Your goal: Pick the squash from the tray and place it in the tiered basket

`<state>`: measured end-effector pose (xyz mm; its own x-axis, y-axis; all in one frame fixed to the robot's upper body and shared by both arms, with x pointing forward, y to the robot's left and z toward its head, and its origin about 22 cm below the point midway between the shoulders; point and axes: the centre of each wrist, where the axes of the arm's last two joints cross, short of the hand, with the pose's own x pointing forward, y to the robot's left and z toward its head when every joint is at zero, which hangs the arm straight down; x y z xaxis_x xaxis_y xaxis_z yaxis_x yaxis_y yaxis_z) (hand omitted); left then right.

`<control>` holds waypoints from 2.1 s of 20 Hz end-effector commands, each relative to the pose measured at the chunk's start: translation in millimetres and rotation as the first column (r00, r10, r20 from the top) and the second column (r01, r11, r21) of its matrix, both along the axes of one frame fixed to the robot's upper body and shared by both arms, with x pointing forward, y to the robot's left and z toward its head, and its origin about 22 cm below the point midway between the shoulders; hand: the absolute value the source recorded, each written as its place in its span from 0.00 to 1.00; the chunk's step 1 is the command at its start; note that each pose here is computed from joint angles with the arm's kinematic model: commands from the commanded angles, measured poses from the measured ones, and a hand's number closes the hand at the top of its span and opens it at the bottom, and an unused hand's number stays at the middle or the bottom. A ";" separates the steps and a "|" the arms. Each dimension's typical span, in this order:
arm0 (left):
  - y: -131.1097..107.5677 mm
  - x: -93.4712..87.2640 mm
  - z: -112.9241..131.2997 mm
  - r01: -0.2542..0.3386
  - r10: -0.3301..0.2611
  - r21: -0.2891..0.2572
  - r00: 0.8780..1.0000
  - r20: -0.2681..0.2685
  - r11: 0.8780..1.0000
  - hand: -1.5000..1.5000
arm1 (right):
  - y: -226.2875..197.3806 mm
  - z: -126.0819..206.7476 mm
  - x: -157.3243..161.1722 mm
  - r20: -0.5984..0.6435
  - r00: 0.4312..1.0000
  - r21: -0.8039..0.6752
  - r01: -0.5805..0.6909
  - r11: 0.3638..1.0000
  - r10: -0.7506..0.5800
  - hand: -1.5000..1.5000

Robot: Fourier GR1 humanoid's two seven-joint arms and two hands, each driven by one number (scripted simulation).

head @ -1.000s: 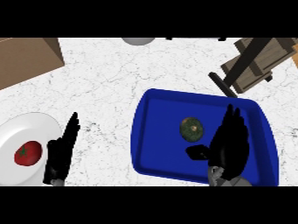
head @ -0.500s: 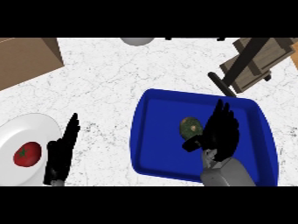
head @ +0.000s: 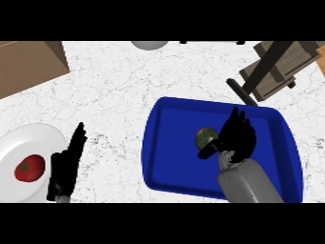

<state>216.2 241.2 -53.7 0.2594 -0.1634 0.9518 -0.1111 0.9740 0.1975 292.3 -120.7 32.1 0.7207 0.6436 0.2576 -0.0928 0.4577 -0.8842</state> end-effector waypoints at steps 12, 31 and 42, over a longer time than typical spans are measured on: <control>9.5 -4.0 -1.9 -0.017 0.017 0.008 1.000 0.000 1.000 0.50 | 7.3 -7.7 14.0 -0.184 0.962 0.046 0.215 0.976 -0.203 0.00; -9.5 -12.3 -2.4 -0.010 0.010 -0.013 1.000 -0.003 1.000 0.50 | 16.3 -47.4 27.7 -0.117 0.990 -0.078 0.063 0.995 -0.072 1.00; 10.9 -10.0 -1.1 -0.055 0.056 0.004 0.998 -0.018 0.998 0.50 | -133.2 115.6 -12.0 0.015 1.000 -0.108 0.023 0.994 -0.022 1.00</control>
<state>206.8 251.0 -56.7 0.2893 -0.1480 0.9457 -0.1617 0.9662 0.2007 300.0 -237.1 98.2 0.6603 0.7095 0.2463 -0.0879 0.3987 -0.9129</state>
